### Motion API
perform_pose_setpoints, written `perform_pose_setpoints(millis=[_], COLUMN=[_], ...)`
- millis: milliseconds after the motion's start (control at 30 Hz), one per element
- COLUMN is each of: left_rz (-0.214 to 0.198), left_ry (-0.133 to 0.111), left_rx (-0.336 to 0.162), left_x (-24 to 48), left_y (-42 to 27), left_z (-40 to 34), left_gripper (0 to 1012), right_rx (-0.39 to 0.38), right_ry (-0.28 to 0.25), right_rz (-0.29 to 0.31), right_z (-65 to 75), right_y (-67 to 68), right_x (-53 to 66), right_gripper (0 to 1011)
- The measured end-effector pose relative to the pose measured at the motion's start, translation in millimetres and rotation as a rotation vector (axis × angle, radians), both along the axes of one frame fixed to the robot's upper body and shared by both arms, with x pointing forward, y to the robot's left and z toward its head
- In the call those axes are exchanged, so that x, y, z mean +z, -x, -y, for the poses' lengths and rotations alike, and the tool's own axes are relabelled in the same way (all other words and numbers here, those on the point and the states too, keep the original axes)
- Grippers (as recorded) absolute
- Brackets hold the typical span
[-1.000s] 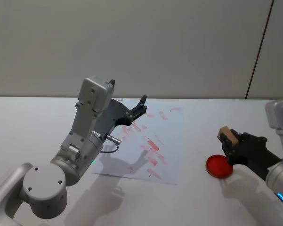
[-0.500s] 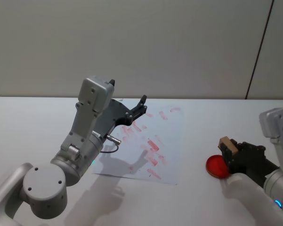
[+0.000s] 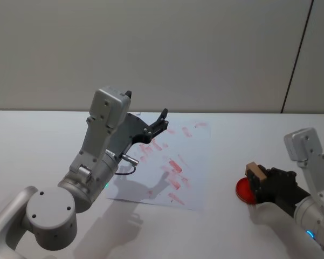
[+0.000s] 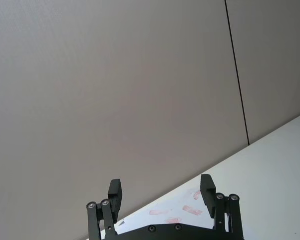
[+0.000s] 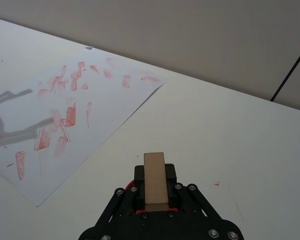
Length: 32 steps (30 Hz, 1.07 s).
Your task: Use the one hand to pick up the stamp and affix it onto the A4 paper.
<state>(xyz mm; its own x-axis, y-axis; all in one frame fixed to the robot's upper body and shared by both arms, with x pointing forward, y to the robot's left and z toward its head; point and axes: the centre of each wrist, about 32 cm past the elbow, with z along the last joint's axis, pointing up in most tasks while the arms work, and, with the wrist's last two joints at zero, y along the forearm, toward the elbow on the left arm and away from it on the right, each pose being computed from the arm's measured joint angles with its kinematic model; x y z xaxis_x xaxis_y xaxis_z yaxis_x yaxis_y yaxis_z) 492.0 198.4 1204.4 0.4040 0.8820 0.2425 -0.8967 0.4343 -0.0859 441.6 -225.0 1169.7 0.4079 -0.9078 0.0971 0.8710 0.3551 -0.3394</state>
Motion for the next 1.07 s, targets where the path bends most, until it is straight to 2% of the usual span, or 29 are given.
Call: perform_pose_setpoints(millis=[233,433,533,567,733,800,1067], left_rz=[0.0,0.0,0.0,0.0,0.0,0.0,0.0], left_ry=[0.0,0.0,0.0,0.0,0.0,0.0,0.0], left_rx=[0.0,0.0,0.0,0.0,0.0,0.0,0.0], left_x=[0.0,0.0,0.0,0.0,0.0,0.0,0.0], left_y=[0.0,0.0,0.0,0.0,0.0,0.0,0.0], left_z=[0.0,0.0,0.0,0.0,0.0,0.0,0.0], left_gripper=[1002,1002,1002,1002,1003,1002,1003], right_rx=[0.0,0.001,0.001,0.001,0.001,0.001,0.001], right_ry=[0.011,0.015,0.016,0.017,0.019,0.02,0.022], right_rz=[-0.01,-0.013,-0.015,-0.016,-0.017,-0.018,-0.02], right_z=[-1.4,-2.0,-2.1,-2.2,-2.4,-2.5,-2.6], right_y=[-2.0,-2.8,-2.9,-3.1,-3.5,-3.5,-3.7], right_x=[-3.3,-4.7,-5.2,-5.5,-6.1,-6.3,-6.9], right_gripper=[233,405,506,567,683,784,982])
